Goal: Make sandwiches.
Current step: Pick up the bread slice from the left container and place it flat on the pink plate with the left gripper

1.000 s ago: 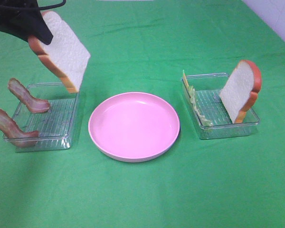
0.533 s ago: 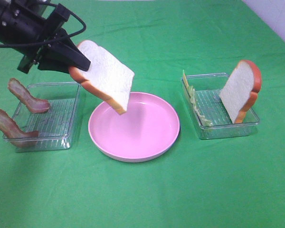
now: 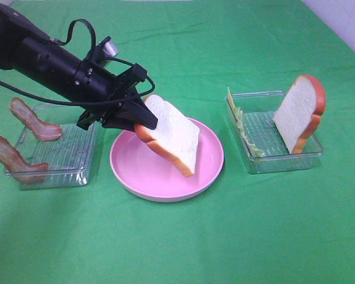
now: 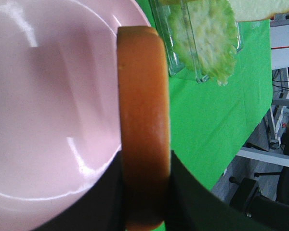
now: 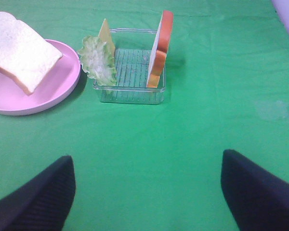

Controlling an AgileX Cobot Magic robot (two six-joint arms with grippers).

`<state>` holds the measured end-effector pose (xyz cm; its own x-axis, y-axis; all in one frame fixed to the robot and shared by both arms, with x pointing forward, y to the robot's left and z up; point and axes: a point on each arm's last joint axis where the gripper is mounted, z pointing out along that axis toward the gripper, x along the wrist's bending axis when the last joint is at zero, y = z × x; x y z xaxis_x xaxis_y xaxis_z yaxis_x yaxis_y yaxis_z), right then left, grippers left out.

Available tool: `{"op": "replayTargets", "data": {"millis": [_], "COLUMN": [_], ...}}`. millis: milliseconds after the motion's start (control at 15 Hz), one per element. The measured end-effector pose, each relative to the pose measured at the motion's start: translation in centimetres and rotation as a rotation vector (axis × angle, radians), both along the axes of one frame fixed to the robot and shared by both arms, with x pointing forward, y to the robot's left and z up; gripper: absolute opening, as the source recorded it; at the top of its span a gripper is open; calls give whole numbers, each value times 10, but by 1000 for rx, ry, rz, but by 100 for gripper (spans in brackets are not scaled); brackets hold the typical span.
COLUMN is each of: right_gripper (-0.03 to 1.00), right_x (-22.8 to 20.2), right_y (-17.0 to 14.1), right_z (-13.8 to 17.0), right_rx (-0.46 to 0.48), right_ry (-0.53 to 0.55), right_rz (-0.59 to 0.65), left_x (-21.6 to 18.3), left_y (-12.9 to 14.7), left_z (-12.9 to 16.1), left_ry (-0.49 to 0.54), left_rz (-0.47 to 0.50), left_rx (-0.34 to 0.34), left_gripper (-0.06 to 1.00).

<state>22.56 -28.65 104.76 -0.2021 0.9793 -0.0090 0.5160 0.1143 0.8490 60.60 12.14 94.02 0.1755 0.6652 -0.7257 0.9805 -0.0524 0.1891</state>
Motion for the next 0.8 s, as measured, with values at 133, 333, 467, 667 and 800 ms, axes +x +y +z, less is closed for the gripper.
{"op": "replayTargets", "data": {"millis": [133,333,467,667,800], "right_gripper": [78,78,78,78,78], "right_x": [0,0,0,0,0], "right_y": [0,0,0,0,0], "right_z": [0,0,0,0,0], "right_rx": [0,0,0,0,0], "right_ry": [0,0,0,0,0], "right_rz": [0,0,0,0,0], "left_x": [4,5,2,-1,-2], "left_y": [-2,-4,-11,-20,-24], "left_z": [-11,-22,-26,-27,-30], "left_ry": [25,62,59,40,47], "left_rz": [36,57,36,23,18], "left_rx": [-10,-26,-21,-9,-6], "left_gripper": [20,20,20,20,20]}}
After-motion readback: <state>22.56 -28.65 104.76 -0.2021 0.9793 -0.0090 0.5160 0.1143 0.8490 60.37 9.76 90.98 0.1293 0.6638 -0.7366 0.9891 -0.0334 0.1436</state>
